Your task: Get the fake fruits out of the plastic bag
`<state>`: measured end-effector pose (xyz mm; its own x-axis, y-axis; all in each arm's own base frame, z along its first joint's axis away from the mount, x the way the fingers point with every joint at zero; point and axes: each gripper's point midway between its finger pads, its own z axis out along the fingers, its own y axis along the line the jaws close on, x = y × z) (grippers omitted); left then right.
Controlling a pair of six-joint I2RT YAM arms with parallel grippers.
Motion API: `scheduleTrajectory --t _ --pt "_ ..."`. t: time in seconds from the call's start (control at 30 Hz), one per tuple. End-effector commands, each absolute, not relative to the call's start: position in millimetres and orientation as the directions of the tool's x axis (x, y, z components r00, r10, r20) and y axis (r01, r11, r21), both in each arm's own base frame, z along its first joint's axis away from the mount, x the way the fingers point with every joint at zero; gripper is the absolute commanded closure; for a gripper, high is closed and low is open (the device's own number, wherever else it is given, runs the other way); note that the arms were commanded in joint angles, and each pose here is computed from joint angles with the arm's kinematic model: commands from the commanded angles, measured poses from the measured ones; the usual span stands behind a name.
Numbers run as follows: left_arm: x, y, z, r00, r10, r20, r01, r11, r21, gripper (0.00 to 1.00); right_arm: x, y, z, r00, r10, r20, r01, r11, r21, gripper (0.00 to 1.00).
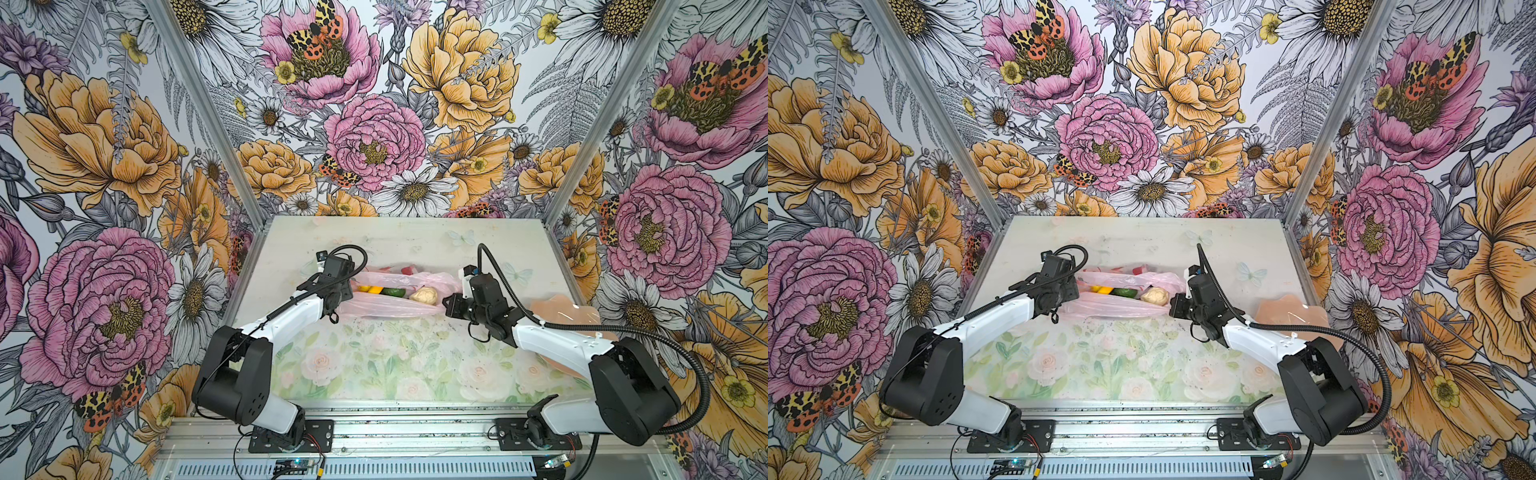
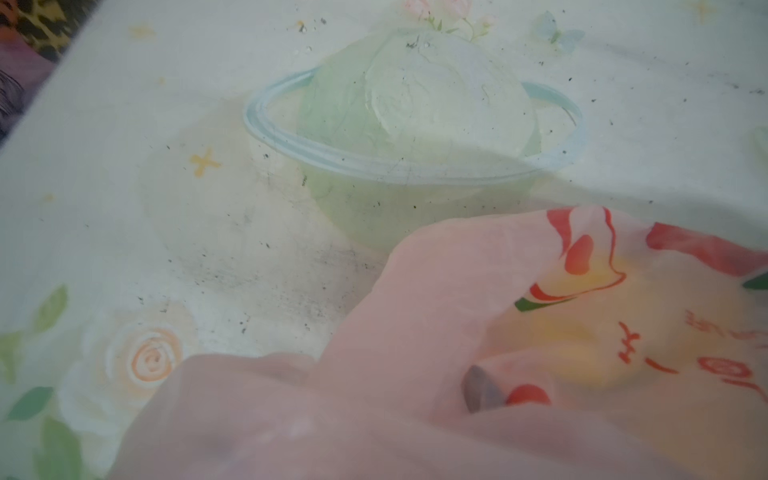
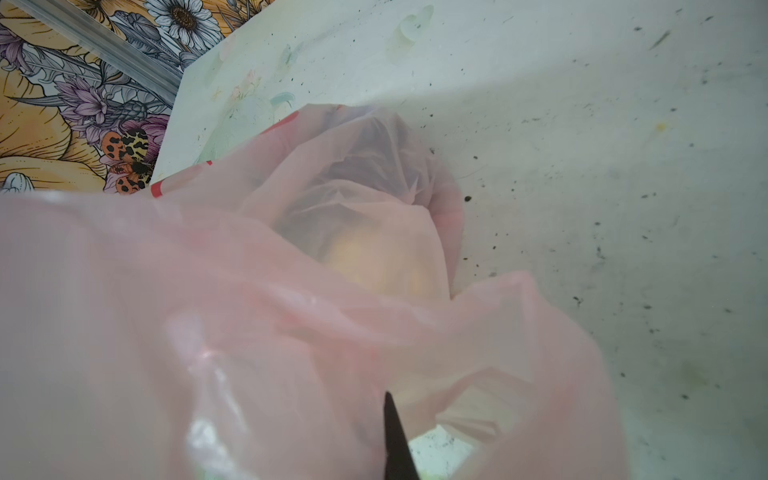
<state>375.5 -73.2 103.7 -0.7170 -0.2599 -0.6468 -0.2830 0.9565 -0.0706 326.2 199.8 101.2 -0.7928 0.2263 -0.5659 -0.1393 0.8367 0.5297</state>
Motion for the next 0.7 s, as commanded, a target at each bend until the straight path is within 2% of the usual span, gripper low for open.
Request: scheduleTrajectory --t 0.0,0.1,0.27,0.43,0.6,0.67 --pt "379.5 -92.5 92.8 -0.735 -0.322 -0.596 -0.235 0.947 -0.221 0.5 326.0 188.8 91.7 -0.788 0.217 -0.577 -0.131 0.856 0.5 1.0" --pt "374.7 -89.2 88.3 -0.733 -0.374 -0.568 -0.24 0.924 -0.298 0.74 331.1 184.9 94.0 -0.786 0.233 -0.573 -0.133 0.841 0.525 1.0" --pt "357.8 -66.9 99.9 -0.661 -0.502 -0.557 -0.259 0.85 -0.459 0.93 354.6 198.8 115.6 -0.779 0.218 -0.589 -0.199 0.804 0.561 1.0" --pt "337.4 -49.6 134.8 -0.532 -0.628 -0.568 -0.206 0.746 -0.633 1.0 377.2 238.0 125.1 -0.791 0.151 -0.593 -0.276 0.777 0.566 1.0" --pt "319.5 -60.8 150.2 -0.529 -0.601 -0.599 -0.122 0.752 -0.648 1.0 377.6 243.6 120.7 -0.783 0.121 -0.611 -0.285 0.803 0.524 0.98" --pt "314.5 -61.1 149.8 -0.522 -0.606 -0.6 -0.112 0.746 -0.656 1.0 372.4 235.4 118.2 -0.78 0.103 -0.617 -0.278 0.826 0.49 0.78"
